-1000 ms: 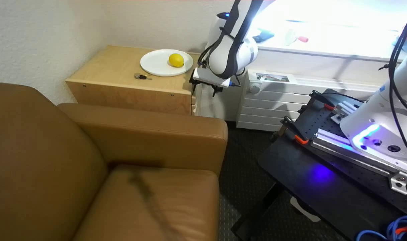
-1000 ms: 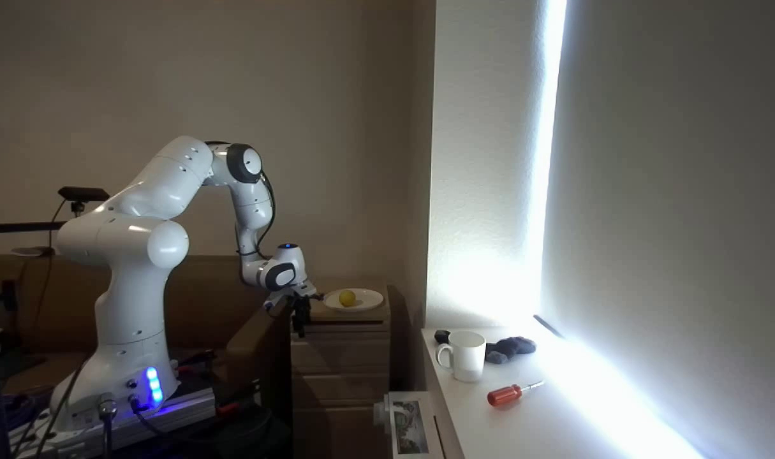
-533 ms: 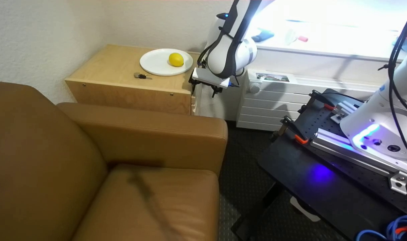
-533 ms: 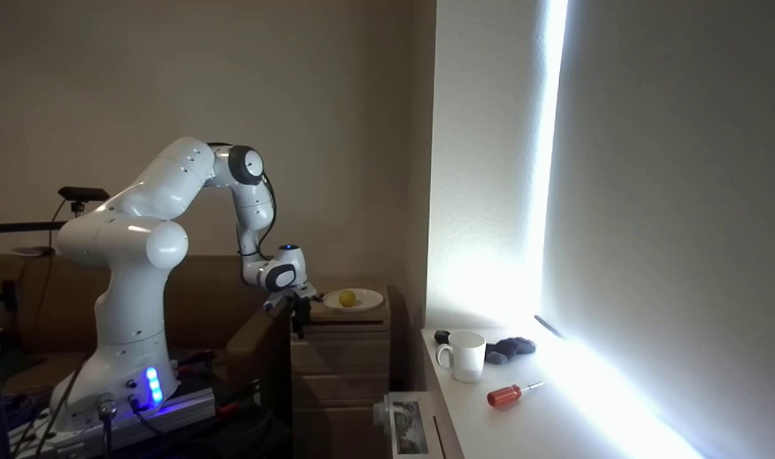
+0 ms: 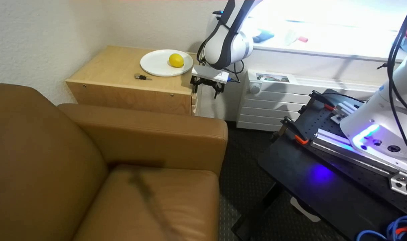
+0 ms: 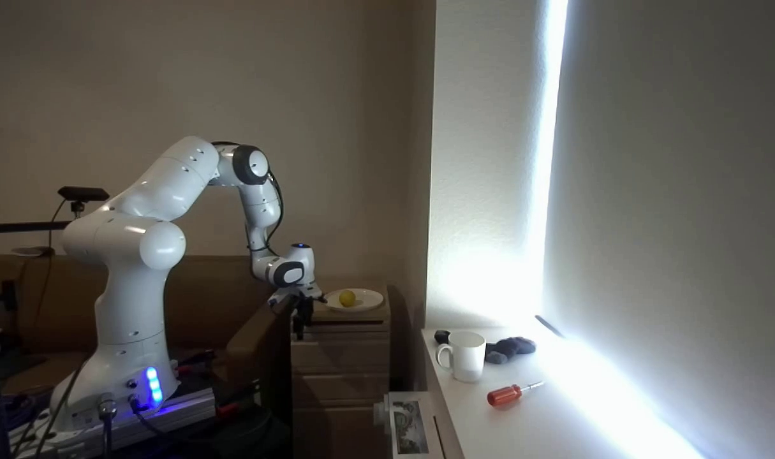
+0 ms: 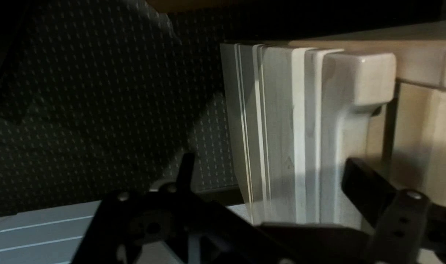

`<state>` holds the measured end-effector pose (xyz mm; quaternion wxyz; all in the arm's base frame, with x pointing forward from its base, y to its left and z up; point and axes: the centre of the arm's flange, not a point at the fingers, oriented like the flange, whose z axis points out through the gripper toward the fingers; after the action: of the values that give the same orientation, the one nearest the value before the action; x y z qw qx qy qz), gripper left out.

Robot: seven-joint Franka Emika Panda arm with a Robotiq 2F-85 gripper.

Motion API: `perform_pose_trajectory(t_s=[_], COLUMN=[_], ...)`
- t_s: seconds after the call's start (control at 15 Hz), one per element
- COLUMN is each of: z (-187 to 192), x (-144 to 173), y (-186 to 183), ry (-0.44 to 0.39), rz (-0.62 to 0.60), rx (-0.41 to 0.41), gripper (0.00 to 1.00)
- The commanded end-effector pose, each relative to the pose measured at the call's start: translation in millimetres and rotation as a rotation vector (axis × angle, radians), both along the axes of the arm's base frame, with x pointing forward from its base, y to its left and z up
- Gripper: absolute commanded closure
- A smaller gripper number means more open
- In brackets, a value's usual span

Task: Open the sliding tray

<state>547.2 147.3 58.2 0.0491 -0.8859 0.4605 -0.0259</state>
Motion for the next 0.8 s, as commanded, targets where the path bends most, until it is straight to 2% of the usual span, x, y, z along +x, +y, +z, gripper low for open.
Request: perform_pose_trajectory(t_s=[0.0,0.27,0.47,0.73], z=[-22.8,-8.3,-14.2,-25.9], x=[11.4,-7.0,-18.4,-22.3], y=[-0.1,-7.1,-11.5,-11.1], ry=[0.025,-0.07,-0.178,-0.258], rz=[-0.002,-0.004,0.007,0.036], rx=[0.039,0.09,0.081,0.059], gripper=[0.0,0.0,0.0,0.0])
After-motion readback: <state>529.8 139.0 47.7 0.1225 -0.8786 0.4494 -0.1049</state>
